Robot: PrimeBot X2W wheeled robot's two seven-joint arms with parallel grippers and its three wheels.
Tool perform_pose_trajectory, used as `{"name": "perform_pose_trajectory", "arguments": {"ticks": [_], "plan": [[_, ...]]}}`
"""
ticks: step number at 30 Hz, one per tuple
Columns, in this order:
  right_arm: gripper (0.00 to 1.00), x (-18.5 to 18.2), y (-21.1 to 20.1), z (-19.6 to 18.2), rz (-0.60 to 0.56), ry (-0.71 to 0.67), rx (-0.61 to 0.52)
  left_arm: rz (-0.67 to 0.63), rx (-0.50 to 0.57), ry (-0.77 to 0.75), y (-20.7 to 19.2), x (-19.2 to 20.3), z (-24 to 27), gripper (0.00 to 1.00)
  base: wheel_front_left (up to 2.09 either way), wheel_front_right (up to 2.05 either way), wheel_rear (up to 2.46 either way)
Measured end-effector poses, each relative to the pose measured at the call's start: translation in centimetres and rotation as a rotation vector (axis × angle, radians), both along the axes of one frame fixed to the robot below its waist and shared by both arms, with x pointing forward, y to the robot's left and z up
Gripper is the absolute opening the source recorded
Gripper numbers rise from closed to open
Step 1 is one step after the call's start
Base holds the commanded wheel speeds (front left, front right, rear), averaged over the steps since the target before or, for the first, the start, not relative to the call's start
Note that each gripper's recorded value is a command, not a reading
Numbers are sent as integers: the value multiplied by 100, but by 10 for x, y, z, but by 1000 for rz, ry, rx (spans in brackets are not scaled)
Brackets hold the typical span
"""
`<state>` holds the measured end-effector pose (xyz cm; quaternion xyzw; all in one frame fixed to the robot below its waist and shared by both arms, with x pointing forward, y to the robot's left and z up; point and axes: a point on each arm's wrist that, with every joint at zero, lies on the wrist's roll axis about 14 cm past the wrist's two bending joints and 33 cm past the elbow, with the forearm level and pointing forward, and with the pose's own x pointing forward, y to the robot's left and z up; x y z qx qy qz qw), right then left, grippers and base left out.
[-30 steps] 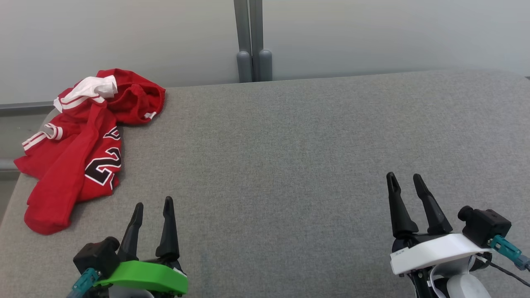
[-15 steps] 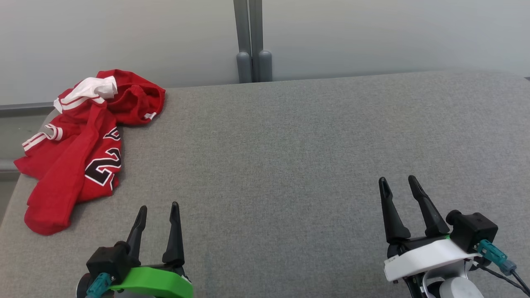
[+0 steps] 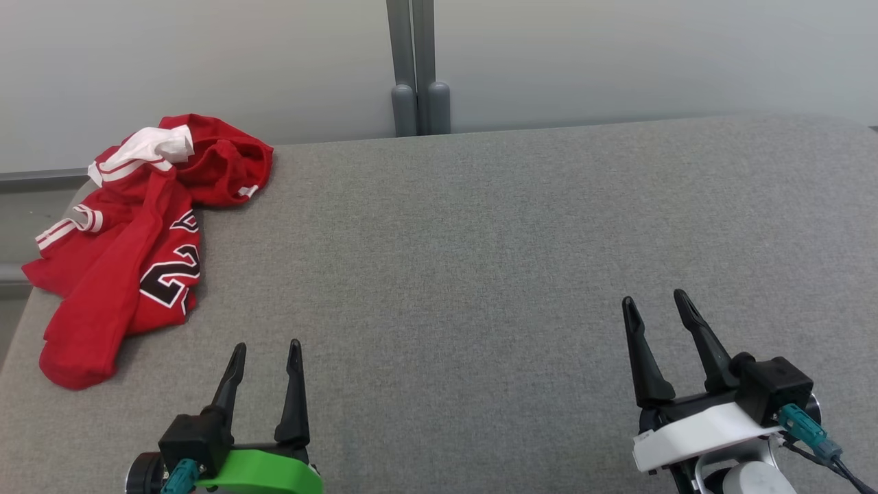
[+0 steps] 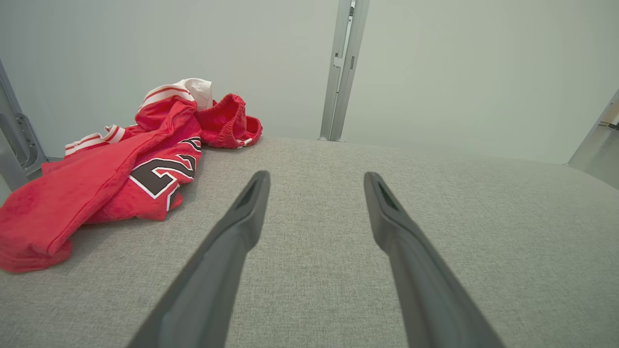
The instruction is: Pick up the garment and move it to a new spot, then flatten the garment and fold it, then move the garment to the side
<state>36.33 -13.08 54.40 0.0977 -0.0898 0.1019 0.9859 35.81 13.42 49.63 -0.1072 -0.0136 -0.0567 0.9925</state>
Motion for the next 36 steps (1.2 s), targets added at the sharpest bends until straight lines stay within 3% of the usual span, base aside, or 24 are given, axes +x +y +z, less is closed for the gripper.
{"name": "perform_pose_trajectory", "arguments": {"ticks": [12,36], "plan": [[100,-2,3,-1,3,-20,-75,-8,61,-14,-3,-1,-2,100,0,0,0],[100,-2,0,-17,-1,31,-81,6,59,12,1,-3,-10,100,0,0,0]]}}
